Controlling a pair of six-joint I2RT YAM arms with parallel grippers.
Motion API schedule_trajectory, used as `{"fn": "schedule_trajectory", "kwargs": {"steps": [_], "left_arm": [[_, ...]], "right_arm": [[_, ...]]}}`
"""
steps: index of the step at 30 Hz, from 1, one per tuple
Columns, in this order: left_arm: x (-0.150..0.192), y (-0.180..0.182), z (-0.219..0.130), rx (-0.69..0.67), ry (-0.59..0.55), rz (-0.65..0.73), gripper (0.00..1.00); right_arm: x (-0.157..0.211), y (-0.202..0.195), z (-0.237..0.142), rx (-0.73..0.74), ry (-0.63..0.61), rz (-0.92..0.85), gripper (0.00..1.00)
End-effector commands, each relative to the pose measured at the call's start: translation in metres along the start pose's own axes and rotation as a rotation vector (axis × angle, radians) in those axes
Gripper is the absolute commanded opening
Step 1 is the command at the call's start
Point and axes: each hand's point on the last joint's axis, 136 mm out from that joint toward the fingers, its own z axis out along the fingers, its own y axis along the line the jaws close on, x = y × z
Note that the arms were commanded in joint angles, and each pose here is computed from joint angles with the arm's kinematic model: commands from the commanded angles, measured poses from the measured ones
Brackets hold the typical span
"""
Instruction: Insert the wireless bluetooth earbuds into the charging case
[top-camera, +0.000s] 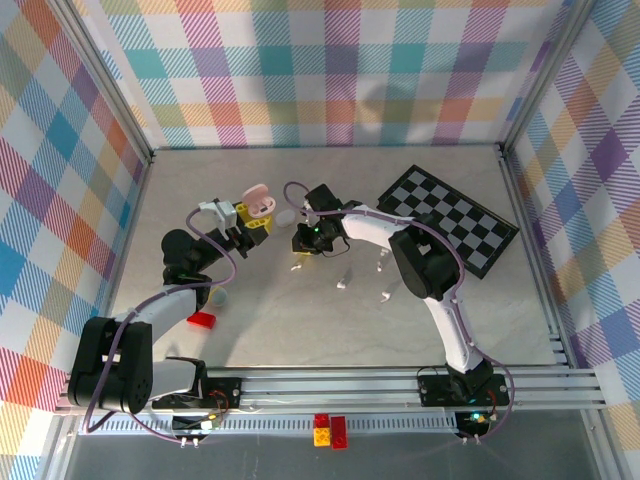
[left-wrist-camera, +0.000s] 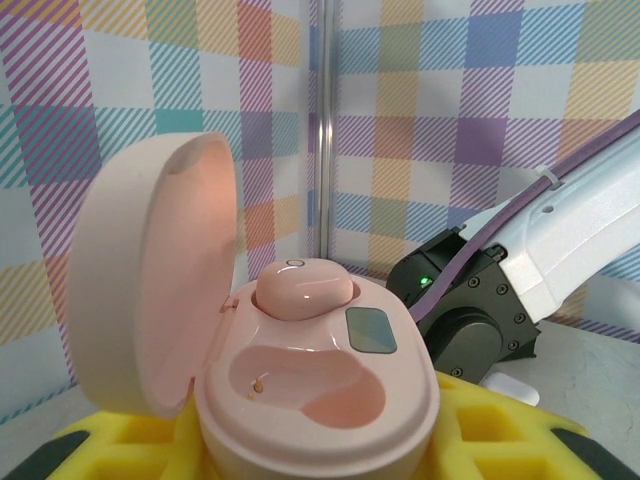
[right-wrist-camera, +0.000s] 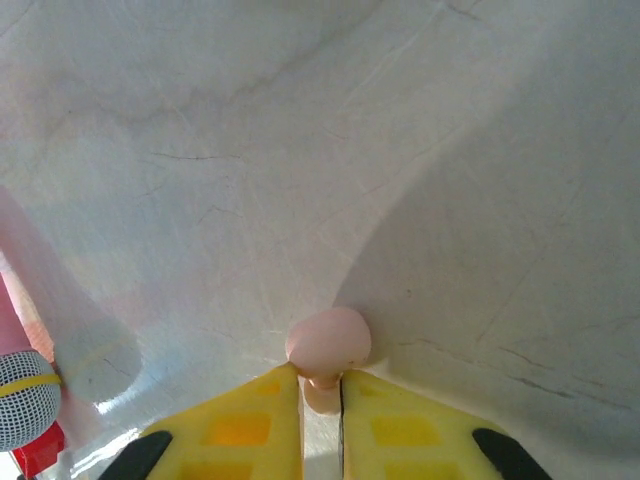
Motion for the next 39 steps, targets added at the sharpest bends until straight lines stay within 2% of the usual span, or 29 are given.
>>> {"fn": "schedule_trajectory", "kwargs": {"steps": [1,13,23,28,39], "left_arm": [[-0.014,-0.005,-0.004,0.022,-0.035,0.039,0.38],[-0.014,-0.005,-0.002,0.026,-0.033,0.036,0.38],[-0.015,-0.004,-0.002,0.025,-0.032,0.040,0.38],[-0.015,-0.005,-0.002,0.026,-0.029,0.042,0.38],[-0.015,-0.005,-0.002,0.030,-0.016,0.045,0.38]], "right_arm": [[0.010,-0.014,0.006,0.048,0.041,0.004,0.13],[0.010,0.000,-0.022,0.029,-0.001,-0.050,0.12],[0.020,-0.010,-0.042,0.034,-0.028,-0.047,0.08],[0.031,-0.024,-0.053,0.050,-0.026,-0.032,0.06],[0.079,-0.075,-0.089,0.099,0.006,-0.009,0.06]]}}
